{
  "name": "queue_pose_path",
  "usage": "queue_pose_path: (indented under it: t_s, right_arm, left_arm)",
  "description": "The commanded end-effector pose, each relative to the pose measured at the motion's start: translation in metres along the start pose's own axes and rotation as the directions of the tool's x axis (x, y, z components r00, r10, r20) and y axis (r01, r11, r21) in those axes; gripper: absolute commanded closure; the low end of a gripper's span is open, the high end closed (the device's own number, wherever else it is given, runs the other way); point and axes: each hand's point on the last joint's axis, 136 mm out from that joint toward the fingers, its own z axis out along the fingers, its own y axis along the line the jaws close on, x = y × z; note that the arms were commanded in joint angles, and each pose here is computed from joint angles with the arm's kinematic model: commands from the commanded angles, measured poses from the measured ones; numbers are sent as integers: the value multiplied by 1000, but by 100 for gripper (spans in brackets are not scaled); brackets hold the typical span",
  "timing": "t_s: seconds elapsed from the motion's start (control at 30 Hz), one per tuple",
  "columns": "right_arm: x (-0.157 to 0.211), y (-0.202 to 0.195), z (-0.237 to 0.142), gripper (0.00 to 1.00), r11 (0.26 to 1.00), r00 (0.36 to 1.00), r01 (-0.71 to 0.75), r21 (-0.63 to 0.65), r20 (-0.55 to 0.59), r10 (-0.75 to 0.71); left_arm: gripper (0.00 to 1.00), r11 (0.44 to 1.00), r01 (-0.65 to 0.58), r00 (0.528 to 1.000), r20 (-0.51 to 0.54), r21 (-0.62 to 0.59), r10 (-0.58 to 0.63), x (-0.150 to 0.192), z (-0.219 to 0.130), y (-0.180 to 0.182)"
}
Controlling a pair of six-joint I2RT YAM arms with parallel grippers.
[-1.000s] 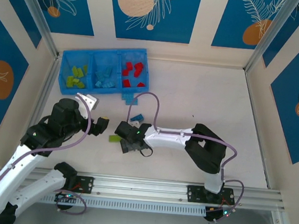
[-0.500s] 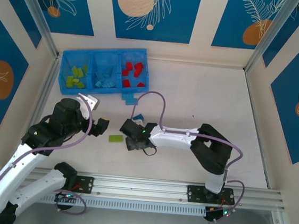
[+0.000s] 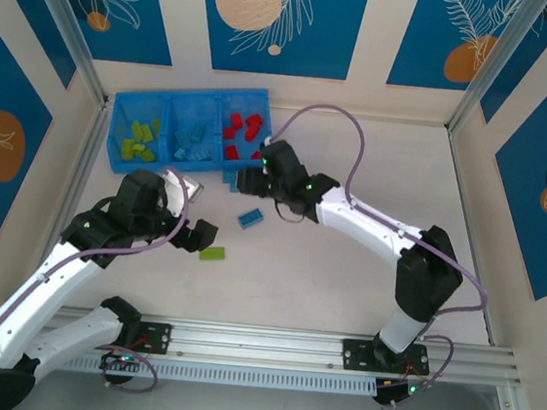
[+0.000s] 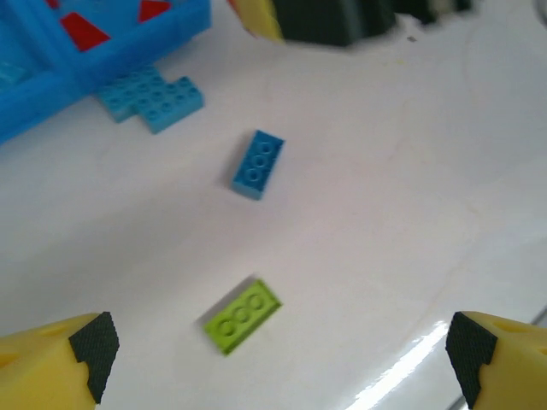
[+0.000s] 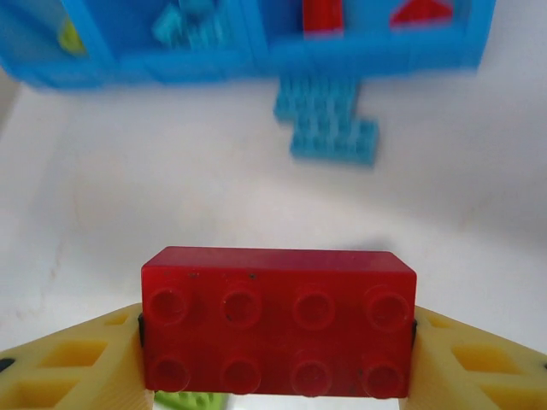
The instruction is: Sort the legos into containers by color
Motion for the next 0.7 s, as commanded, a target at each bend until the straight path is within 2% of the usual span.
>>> queue_pose_path:
  t_s: [0.0, 0.1, 0.27, 0.4, 0.53, 0.67]
  right_arm:
    - [-43, 5, 19, 45, 998, 997, 42, -51, 64, -39]
    - [-77, -2, 46, 45, 997, 991, 79, -12, 110, -77]
    - [-116, -17, 98, 44, 994, 989, 98, 43, 103, -102]
    - [-126, -18, 129, 33, 994, 994, 101, 44, 48, -103]
    - [-144, -2, 115, 21, 992, 989, 123, 4, 77, -123]
    - [-150, 10, 82, 16, 991, 989, 130, -45, 73, -126]
  left_arm:
    - [0, 988, 75, 994, 64, 137, -85, -20, -4, -22]
    - [0, 983, 134, 987, 73, 127, -144, -20, -1, -19]
    - [0, 967, 248, 963, 94, 62, -253, -17, -1, -5]
    - [0, 933, 358, 932, 76, -27, -356, -2, 4, 12]
    - [0, 893, 438, 898, 9, -99, -439, 21, 17, 22]
    - [0, 868, 483, 870, -46, -117, -490, 41, 36, 24]
